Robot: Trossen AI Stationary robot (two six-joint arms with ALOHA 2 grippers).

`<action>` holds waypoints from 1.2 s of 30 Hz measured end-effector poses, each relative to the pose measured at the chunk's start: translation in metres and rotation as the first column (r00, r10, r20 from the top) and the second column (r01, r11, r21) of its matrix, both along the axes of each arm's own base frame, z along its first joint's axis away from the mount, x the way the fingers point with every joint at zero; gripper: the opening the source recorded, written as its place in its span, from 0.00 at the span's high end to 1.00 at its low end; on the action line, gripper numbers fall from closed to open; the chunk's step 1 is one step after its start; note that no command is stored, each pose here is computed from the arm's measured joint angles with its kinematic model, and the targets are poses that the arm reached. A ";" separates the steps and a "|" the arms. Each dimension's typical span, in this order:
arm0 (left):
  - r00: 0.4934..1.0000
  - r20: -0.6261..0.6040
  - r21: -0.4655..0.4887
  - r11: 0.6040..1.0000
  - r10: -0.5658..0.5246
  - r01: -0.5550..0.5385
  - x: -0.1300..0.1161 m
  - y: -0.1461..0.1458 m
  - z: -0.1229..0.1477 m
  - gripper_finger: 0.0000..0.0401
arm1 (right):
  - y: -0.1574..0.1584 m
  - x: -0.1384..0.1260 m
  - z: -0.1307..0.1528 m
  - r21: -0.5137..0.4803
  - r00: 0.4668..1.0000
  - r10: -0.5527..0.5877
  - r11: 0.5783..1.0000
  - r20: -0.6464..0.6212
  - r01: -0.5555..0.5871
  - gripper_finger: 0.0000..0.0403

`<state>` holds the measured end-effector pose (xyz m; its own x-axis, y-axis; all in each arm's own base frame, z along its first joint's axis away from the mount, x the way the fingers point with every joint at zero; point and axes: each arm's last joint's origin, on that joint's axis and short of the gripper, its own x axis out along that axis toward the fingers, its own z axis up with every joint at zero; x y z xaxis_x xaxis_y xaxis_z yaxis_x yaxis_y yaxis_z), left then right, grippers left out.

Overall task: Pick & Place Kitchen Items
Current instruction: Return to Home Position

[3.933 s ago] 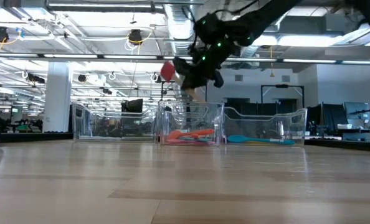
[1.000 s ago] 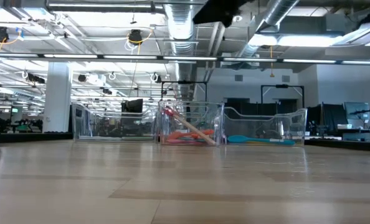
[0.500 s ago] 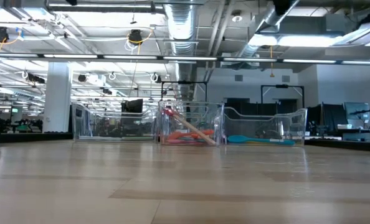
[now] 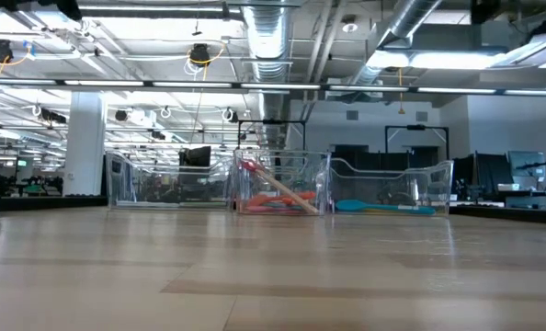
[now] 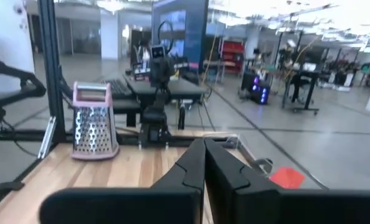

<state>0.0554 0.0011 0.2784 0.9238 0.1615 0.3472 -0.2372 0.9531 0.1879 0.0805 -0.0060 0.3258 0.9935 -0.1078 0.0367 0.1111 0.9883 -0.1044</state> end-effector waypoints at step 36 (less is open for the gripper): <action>0.985 -0.172 -0.062 0.998 -0.021 0.011 0.040 -0.005 -0.096 0.99 | 0.000 0.011 -0.134 0.043 0.999 0.008 0.999 0.048 -0.010 1.00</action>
<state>0.0954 -0.0036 0.1824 0.9715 0.1622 0.1726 -0.1911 0.9673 0.1668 0.0914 -0.0063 0.1922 0.9917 -0.1015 0.0794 0.1062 0.9927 -0.0567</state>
